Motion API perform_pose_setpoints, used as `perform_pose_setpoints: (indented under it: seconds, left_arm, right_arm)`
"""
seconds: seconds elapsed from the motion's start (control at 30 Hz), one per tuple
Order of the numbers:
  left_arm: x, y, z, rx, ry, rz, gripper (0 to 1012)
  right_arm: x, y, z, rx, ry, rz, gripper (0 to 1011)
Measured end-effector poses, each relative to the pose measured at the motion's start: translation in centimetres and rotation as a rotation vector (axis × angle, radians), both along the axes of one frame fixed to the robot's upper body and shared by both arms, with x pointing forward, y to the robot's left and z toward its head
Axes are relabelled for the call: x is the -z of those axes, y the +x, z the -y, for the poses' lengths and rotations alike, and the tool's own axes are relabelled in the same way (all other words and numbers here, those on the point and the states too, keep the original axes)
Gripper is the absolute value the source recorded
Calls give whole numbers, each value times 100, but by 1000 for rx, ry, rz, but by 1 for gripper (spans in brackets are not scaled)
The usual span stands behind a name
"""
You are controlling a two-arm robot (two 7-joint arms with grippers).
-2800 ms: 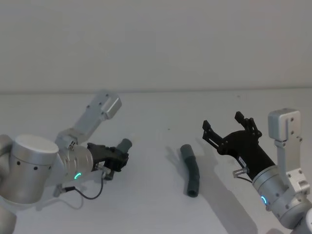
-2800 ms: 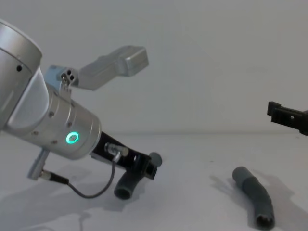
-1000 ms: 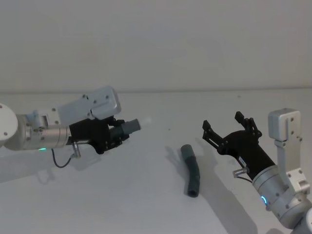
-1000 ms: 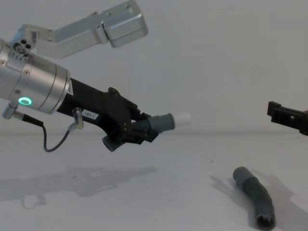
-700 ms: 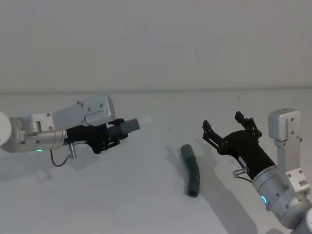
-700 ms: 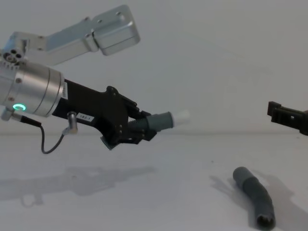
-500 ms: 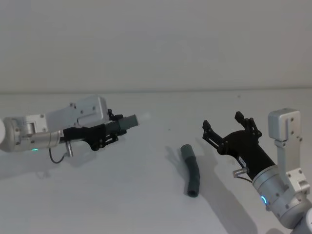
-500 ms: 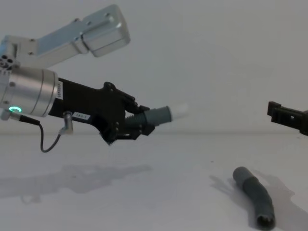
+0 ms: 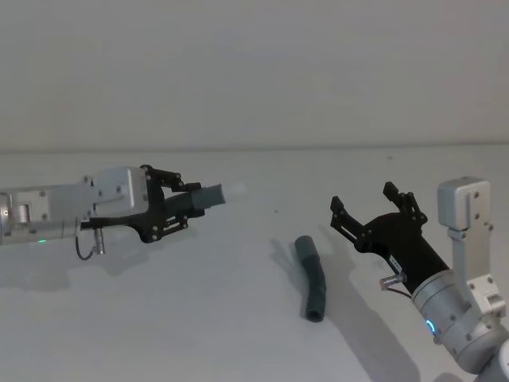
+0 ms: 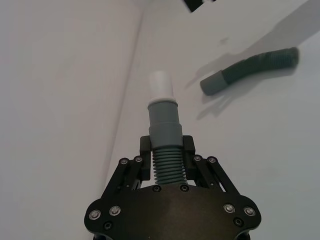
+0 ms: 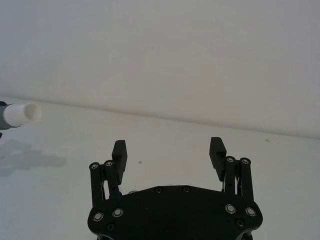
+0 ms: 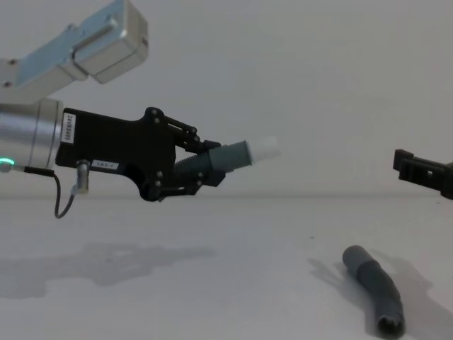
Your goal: Use both hands to pick up one end of the pipe from the table, align the ends, and insert them.
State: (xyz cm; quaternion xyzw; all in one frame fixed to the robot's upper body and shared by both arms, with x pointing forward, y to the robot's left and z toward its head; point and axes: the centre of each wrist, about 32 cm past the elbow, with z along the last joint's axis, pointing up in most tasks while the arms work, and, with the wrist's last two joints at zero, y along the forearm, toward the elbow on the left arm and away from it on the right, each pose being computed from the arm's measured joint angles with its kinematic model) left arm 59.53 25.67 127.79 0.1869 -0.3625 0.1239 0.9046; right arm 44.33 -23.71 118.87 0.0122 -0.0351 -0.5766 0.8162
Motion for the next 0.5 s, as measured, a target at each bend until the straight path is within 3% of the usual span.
perform_pose_setpoints:
  seconds: [0.27, 0.5]
  left_arm:
    - [12, 8, -74, 63, 2, 31, 333]
    - [16, -1, -158, 85, 15, 55, 333]
  right_arm:
    - [0, 0, 0, 0, 0, 0, 1002]
    - [0, 0, 0, 0, 0, 0, 1002]
